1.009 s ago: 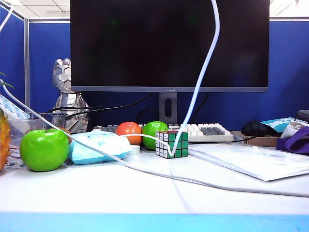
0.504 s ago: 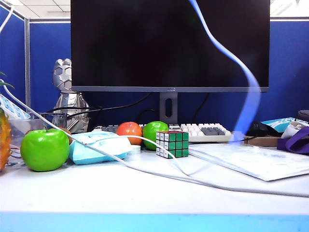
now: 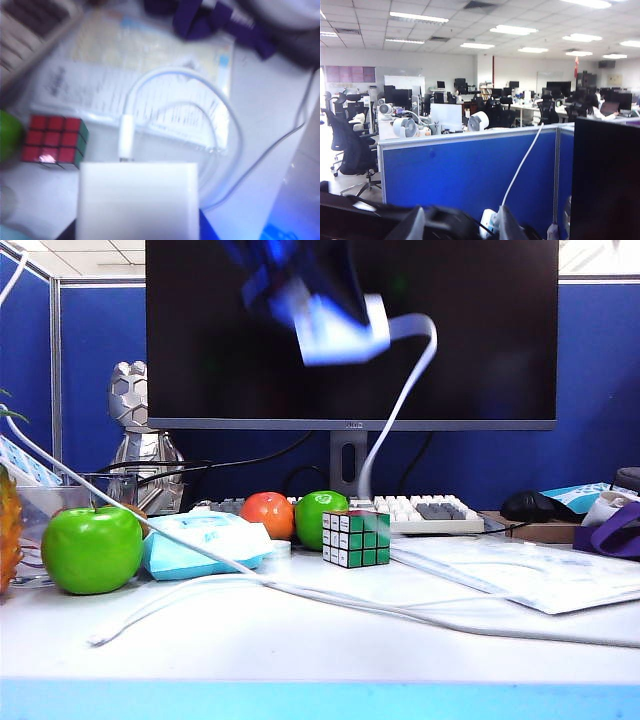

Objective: Pick up the Type-C charging cable and the charging base, insert one end of the Type-C charger into the corresponding slot on the base, and finally place the plugged-in charger back on the table.

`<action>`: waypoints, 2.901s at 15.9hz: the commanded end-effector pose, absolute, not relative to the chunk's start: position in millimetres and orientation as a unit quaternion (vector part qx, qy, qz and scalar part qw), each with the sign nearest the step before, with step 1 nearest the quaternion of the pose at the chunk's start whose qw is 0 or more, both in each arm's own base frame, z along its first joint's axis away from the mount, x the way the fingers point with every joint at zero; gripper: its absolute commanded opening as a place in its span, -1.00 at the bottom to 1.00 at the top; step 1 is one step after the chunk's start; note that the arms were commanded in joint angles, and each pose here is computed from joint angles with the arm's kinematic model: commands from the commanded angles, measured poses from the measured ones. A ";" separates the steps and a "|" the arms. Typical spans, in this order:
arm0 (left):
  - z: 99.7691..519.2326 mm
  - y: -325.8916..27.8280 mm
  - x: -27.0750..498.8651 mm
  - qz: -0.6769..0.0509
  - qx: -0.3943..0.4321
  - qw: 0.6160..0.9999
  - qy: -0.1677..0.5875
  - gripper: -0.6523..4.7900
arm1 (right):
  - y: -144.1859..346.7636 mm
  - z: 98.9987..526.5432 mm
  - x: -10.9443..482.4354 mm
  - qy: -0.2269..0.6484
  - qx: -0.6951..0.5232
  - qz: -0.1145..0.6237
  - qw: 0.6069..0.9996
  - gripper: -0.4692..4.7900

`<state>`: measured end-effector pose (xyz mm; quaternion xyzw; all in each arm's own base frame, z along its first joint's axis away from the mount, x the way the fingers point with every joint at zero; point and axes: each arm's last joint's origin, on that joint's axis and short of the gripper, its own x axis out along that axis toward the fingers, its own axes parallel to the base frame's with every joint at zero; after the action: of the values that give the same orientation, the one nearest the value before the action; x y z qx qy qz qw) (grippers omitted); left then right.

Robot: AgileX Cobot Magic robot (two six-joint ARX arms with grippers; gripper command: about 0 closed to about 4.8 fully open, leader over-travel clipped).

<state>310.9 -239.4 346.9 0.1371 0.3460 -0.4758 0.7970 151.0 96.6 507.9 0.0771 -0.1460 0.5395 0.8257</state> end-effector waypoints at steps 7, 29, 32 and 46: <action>254.5 -267.8 353.6 -0.436 0.192 0.771 0.423 -0.78 | 95.4 506.6 148.6 -0.130 0.079 0.539 0.828 -0.06; 339.6 -263.3 311.5 -0.479 0.171 0.803 0.310 -0.78 | 82.9 502.5 132.9 -0.100 0.081 0.465 0.876 -0.02; 428.0 -225.5 259.9 -0.540 0.118 0.814 0.177 -0.78 | 79.7 498.9 132.7 -0.081 0.086 0.417 0.901 -0.02; 571.0 -85.8 79.0 -0.602 0.004 0.782 -0.163 0.09 | 70.3 486.2 112.8 -0.017 0.053 0.418 0.907 -0.88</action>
<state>86.6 -93.2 567.6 0.0099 -0.1516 -0.6210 0.7689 120.0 73.9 486.6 0.0667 -0.0192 0.4184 0.9056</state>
